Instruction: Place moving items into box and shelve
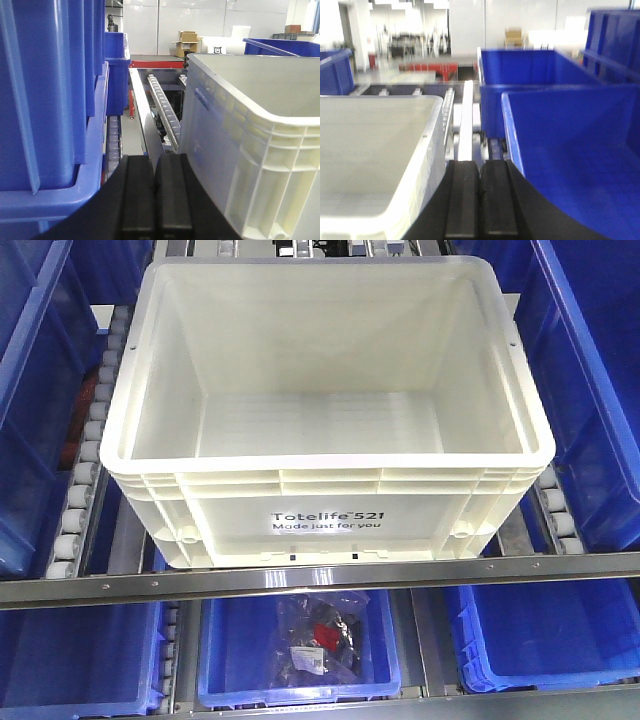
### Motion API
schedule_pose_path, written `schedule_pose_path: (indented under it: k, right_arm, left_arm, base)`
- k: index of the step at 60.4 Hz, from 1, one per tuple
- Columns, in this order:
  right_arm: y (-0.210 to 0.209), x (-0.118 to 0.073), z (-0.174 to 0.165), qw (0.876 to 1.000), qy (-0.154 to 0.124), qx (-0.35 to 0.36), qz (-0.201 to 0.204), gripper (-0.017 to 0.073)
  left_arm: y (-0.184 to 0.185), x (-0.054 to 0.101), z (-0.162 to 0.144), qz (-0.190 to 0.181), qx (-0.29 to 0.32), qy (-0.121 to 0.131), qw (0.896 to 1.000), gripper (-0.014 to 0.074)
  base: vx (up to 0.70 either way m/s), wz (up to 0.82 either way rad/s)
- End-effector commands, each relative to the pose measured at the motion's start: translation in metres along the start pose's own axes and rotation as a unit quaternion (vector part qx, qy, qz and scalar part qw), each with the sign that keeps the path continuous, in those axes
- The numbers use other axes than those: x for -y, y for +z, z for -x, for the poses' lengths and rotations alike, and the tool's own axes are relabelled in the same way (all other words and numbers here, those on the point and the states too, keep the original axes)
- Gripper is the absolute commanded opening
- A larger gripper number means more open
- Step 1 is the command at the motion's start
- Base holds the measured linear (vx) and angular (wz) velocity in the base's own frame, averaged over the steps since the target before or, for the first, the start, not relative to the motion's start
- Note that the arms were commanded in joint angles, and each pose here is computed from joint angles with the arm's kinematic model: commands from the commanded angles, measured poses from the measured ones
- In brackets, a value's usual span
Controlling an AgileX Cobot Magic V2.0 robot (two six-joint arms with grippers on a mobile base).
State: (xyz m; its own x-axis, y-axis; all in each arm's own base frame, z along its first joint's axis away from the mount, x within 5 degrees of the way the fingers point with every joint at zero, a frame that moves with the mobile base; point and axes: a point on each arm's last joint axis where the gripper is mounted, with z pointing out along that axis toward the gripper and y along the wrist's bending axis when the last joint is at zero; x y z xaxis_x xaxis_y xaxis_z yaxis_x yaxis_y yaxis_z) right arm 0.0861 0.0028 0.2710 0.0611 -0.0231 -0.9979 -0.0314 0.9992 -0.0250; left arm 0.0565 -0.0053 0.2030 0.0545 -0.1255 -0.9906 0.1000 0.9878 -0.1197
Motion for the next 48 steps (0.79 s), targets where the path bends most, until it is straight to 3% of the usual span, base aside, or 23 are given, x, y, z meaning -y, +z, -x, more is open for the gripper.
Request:
schedule_pose_path:
  k: [1,10,23,29,34,48]
  right_arm:
    - [-0.013,0.001,-0.007,0.997,-0.031,0.068,-0.008,-0.0013]
    - [-0.024,0.001,-0.038,0.997,-0.041,0.067,-0.017,-0.001]
    - [-0.031,0.008,-0.059,0.995,-0.036,0.038,-0.081,-0.0008]
    - [-0.034,0.007,-0.067,0.997,-0.033,0.004,-0.076,-0.0008]
    - [-0.036,0.006,-0.075,0.997,-0.012,-0.038,-0.07,-0.0008]
    - [-0.036,0.007,-0.068,0.997,-0.011,0.001,-0.075,-0.0008]
  left_arm:
    - [-0.001,0.0,0.004,-0.004,0.039,-0.007,0.999,-0.0006]
    - [-0.001,0.0,0.004,-0.004,0.039,-0.007,0.999,-0.0006]
    - [-0.001,0.0,0.004,-0.004,0.039,-0.007,0.999,-0.0006]
    - [-0.001,0.0,0.004,-0.004,0.039,-0.007,0.999,-0.0006]
    - [-0.001,0.0,0.004,-0.004,0.039,-0.007,0.999,-0.0006]
    - [-0.001,0.0,0.004,-0.004,0.039,-0.007,0.999,-0.0006]
  base:
    - [0.0,0.0]
    - [0.0,0.0]
    - [0.0,0.0]
    - [0.0,0.0]
    - [0.0,0.0]
    - [0.0,0.0]
